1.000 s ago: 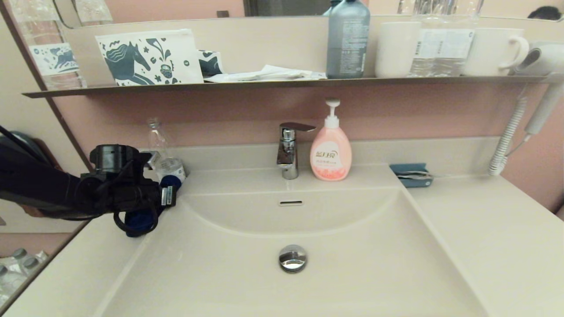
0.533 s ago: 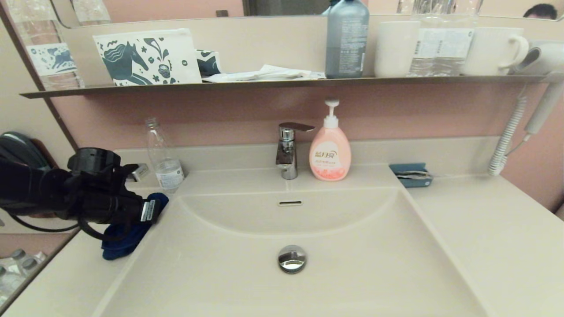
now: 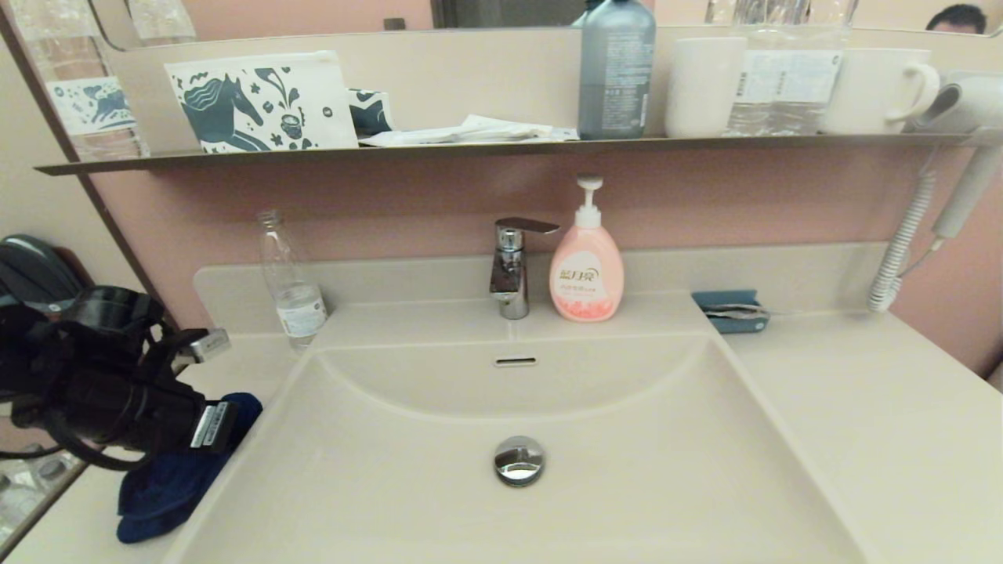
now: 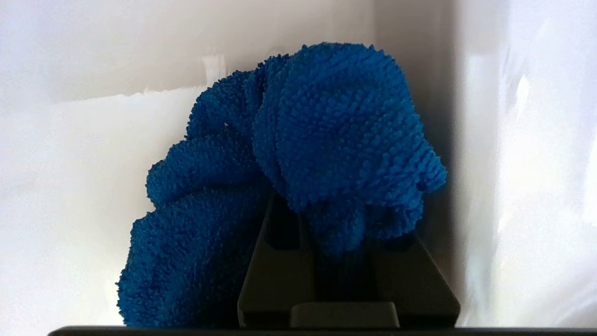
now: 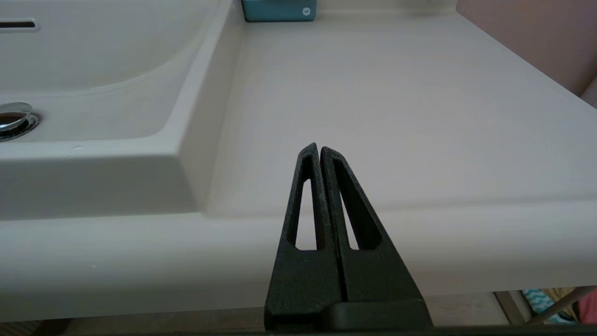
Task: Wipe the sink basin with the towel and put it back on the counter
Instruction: Wipe the sink
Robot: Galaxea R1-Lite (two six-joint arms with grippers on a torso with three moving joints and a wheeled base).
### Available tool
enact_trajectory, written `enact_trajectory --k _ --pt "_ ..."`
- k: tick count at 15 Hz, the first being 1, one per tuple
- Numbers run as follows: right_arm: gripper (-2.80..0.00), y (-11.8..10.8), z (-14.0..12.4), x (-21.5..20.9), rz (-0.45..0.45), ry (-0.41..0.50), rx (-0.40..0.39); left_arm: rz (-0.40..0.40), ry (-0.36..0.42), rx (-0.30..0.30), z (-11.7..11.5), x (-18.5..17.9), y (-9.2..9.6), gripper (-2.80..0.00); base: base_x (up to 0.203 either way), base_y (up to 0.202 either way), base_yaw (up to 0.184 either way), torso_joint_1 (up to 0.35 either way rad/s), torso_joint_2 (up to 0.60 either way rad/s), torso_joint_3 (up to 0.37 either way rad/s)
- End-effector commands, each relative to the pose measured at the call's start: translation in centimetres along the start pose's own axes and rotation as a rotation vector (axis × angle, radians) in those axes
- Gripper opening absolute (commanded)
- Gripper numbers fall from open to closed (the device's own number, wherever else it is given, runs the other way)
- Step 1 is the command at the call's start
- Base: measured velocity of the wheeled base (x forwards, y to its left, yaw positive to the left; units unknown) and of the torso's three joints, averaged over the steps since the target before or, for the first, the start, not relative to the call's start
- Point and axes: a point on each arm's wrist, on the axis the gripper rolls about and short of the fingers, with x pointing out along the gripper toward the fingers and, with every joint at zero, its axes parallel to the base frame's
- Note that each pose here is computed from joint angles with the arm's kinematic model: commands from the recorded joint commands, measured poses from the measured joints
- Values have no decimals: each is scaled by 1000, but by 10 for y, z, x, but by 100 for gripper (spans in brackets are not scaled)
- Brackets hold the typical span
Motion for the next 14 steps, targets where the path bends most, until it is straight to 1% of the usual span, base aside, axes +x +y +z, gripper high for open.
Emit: enact_trajectory --k 1,2,4,6,7,8,10,11,14 --pt "-280 0 0 0 0 -1 0 23 18 19 -22 -10 9 -280 0 0 0 0 0 0" --pt "-280 0 0 0 0 -1 0 34 35 34 -31 -10 16 -280 0 0 0 0 0 0" --pt "-280 0 0 0 0 1 0 46 60 35 -42 -13 27 -280 0 0 0 0 0 0" --pt "-280 0 0 0 0 1 0 34 77 38 -44 -10 34 -280 0 0 0 0 0 0" --pt "-280 0 0 0 0 -1 0 7 57 37 -39 -6 37 -280 0 0 0 0 0 0" --pt "-280 0 0 0 0 1 0 -10 20 41 -31 -5 41 -280 0 0 0 0 0 0" --pt "-280 0 0 0 0 1 0 -33 -52 59 -10 -2 48 -280 0 0 0 0 0 0" --pt "-280 0 0 0 0 1 0 -44 -72 62 0 1 50 -280 0 0 0 0 0 0" --pt "-280 0 0 0 0 1 0 -79 -114 44 29 13 53 -280 0 0 0 0 0 0"
